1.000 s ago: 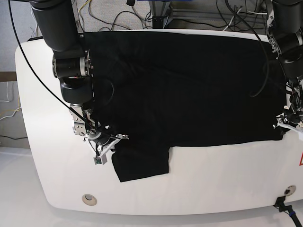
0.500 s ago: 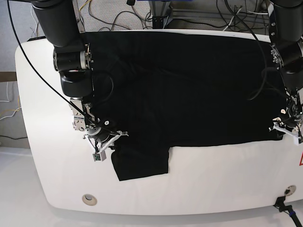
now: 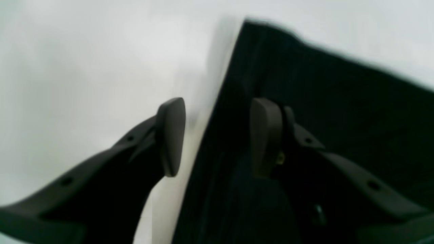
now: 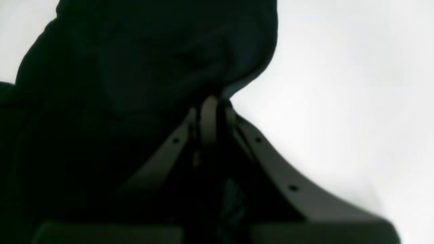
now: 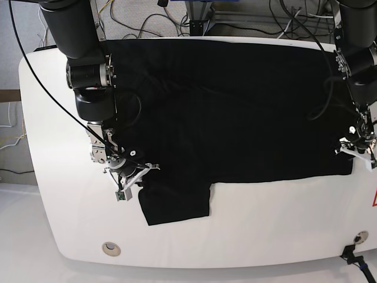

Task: Fold the T-shirt properly
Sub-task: 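Grasp the hem corners with both grippers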

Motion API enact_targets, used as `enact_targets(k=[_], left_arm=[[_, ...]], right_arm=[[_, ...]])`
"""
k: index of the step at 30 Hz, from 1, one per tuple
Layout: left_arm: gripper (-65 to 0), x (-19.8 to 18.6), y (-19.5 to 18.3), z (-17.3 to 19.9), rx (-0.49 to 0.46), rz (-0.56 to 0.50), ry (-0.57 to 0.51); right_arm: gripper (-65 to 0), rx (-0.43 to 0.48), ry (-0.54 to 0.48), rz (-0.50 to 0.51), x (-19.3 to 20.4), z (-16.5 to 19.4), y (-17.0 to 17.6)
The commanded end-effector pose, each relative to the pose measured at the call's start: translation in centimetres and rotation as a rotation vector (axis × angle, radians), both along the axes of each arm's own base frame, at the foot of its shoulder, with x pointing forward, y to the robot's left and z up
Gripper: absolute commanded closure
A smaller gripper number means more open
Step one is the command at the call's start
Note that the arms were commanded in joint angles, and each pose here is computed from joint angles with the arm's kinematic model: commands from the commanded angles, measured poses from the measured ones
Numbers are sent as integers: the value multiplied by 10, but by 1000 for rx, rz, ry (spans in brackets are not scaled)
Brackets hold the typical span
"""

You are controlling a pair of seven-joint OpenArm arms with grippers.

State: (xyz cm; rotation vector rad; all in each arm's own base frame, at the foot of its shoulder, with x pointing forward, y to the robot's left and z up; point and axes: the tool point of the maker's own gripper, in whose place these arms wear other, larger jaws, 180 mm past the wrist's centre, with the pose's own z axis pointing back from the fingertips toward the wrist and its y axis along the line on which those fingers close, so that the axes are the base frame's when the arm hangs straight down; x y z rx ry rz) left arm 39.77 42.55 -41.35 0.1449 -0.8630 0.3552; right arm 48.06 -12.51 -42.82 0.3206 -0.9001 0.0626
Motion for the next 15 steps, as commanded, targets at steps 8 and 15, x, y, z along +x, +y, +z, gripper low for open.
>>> enact_targets(k=[8,15], left_arm=[[-284,27,-25,15,-39,-73,-68],[-258,30,-29,17,-43,-76,-77]], right_arm=[[0,-18,11,11,4,4,-2],[0,-26,18,5,1,1,-9]])
